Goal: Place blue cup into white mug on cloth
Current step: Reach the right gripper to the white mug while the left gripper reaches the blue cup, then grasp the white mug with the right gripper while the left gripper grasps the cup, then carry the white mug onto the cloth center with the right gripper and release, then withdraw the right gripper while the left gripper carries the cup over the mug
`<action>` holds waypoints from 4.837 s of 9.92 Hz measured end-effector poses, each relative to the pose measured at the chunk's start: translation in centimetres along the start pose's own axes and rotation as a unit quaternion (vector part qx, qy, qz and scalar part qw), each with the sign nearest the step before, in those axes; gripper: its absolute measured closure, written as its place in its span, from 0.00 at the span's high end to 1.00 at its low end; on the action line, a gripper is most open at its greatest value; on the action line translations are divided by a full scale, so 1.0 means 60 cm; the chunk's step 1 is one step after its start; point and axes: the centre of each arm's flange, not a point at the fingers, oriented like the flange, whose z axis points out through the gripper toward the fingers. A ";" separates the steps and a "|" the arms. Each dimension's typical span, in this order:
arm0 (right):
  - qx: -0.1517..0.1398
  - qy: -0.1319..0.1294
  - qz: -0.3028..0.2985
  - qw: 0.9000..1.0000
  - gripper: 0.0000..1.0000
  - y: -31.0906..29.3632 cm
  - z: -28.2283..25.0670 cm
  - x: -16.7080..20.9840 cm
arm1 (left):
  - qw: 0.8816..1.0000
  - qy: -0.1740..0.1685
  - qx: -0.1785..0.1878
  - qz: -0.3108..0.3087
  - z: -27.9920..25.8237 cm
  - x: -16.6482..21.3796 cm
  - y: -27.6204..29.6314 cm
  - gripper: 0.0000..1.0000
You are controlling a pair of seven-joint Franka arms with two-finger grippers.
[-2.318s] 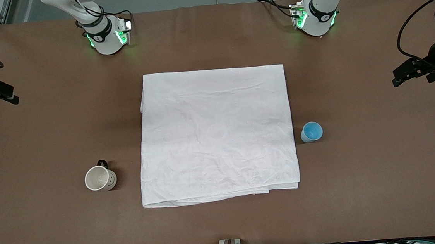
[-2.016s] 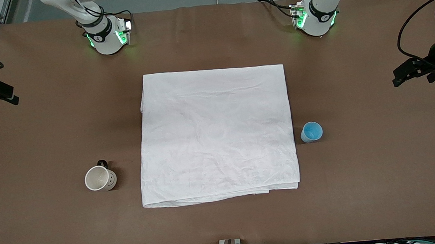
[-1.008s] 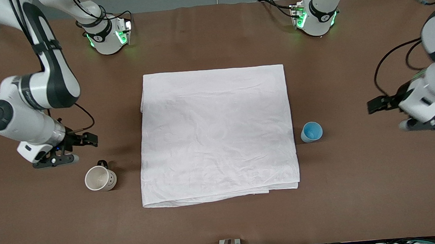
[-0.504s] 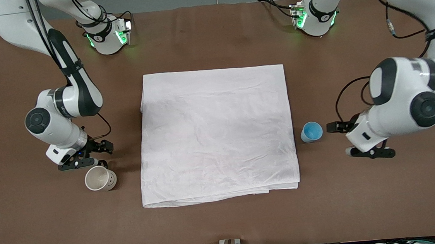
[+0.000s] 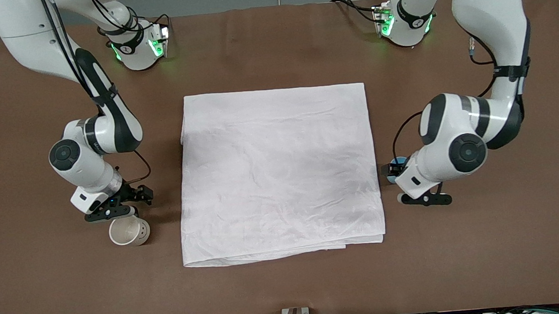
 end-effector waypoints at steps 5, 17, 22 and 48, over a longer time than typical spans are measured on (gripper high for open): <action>-0.003 0.013 0.006 1.000 0.99 0.012 -0.008 0.033 | 1.000 0.010 0.000 -0.017 0.053 -0.014 -0.010 0.99; -0.002 -0.013 0.012 1.000 0.19 0.024 -0.017 0.044 | 1.000 0.021 -0.001 -0.018 0.112 -0.032 -0.011 0.43; 0.032 -0.074 0.126 0.989 0.19 -0.194 -0.195 0.128 | 1.000 0.019 0.000 -0.020 0.115 -0.032 -0.014 0.26; 0.000 -0.083 0.109 0.990 1.00 0.045 -0.659 0.030 | 0.977 0.099 -0.016 0.186 -0.133 -0.116 0.450 0.04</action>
